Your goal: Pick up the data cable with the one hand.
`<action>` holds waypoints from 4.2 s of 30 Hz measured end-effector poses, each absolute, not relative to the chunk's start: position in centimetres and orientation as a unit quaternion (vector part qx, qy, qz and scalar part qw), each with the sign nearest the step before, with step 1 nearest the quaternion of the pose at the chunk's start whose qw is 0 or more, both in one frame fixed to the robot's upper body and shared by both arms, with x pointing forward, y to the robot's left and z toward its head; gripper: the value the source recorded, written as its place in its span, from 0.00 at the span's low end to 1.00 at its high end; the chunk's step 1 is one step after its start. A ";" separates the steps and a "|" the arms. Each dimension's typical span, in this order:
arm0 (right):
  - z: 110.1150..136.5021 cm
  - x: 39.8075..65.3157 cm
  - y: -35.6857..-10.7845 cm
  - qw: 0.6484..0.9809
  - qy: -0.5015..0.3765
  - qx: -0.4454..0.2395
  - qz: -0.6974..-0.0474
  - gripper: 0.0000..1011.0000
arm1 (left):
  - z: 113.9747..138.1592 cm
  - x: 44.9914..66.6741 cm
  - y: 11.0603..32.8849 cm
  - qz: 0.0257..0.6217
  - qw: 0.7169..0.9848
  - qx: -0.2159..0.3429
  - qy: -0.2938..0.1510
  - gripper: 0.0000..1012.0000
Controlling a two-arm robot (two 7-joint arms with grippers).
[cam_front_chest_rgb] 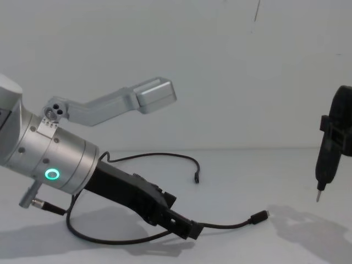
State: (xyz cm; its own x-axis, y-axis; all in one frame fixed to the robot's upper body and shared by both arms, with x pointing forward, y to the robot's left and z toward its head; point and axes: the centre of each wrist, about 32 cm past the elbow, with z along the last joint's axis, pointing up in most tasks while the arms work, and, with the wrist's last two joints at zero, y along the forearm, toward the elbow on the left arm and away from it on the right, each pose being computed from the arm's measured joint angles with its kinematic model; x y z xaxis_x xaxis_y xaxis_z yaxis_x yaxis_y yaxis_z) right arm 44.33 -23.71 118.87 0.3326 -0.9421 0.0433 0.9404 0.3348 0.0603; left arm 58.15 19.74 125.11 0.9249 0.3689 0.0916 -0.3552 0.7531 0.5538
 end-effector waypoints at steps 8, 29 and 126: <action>118.9 44.3 -23.7 0.816 -0.035 0.012 -0.577 0.26 | 124.7 58.0 19.5 0.193 0.933 0.303 0.008 0.99; 118.9 44.3 -23.7 0.816 -0.035 0.012 -0.577 0.26 | 124.3 57.8 19.2 0.194 0.930 0.313 0.007 0.55; 129.8 49.1 -22.4 0.893 -0.034 0.091 -0.439 0.26 | 119.5 47.5 24.5 0.375 0.872 0.142 -0.282 0.04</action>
